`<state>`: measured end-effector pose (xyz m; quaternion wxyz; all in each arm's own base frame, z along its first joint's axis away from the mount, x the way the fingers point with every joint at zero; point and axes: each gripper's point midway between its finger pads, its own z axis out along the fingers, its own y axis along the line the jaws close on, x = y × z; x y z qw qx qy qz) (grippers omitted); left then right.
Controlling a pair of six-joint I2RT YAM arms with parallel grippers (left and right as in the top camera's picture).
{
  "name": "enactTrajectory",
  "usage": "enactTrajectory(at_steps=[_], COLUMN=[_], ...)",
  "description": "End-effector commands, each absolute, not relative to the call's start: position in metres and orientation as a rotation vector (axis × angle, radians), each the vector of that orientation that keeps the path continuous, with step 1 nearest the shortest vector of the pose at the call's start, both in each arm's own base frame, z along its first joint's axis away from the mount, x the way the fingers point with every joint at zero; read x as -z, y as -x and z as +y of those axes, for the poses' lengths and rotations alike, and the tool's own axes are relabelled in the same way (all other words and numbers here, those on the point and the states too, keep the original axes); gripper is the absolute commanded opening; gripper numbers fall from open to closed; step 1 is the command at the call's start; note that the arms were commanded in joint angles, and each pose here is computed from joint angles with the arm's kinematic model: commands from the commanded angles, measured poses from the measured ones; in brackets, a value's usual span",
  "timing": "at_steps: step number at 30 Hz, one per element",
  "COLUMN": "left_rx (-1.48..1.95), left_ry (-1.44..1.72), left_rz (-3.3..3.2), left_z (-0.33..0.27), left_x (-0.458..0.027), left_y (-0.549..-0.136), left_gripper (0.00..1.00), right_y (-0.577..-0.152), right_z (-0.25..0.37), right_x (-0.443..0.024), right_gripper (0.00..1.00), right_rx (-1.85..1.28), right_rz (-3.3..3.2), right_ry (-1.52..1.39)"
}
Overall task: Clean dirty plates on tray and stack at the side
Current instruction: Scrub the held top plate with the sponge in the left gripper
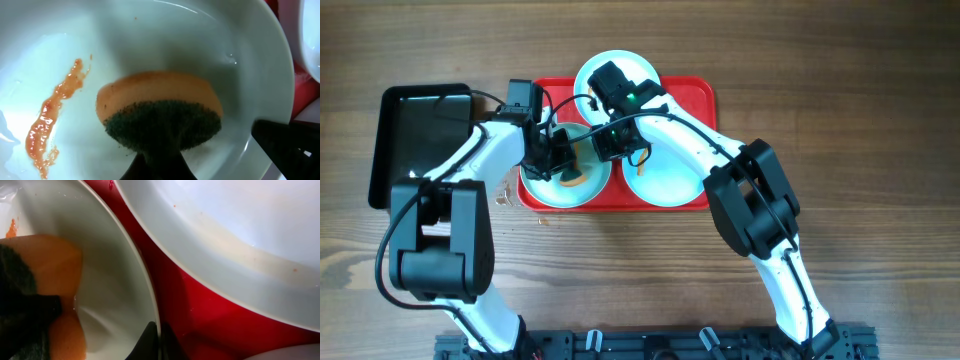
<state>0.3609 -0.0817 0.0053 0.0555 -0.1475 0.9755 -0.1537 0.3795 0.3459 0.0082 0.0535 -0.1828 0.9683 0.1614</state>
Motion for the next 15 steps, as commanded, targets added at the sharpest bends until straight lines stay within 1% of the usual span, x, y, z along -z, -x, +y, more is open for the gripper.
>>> enactTrajectory(at_steps=[1,4,7,10,15], left_rx=[0.109,-0.183,-0.399,-0.469,-0.406], left_ry=[0.470,0.484,0.483,0.481,0.490], left_rz=[3.011,2.990,2.951,2.911,2.843], left_z=[-0.043,-0.010,0.015,0.023,0.019], left_x=[0.019,0.018,0.012,0.005,-0.020], left_y=[-0.351,-0.345,-0.343,-0.347,-0.363], left_gripper=[0.04,0.04,0.04,0.04,0.04], right_y=[-0.373,-0.372,-0.372,-0.373,-0.372], right_z=[0.341,0.341,0.341,0.341,0.341], right_x=[0.006,0.006,0.006,0.006,0.006], right_gripper=[0.04,0.04,0.04,0.05,0.04], right_rx=[-0.457,-0.454,-0.456,-0.457,-0.455], right_rz=[2.985,2.990,2.987,2.985,2.989], right_ry=[0.563,0.563,0.562,0.562,0.562])
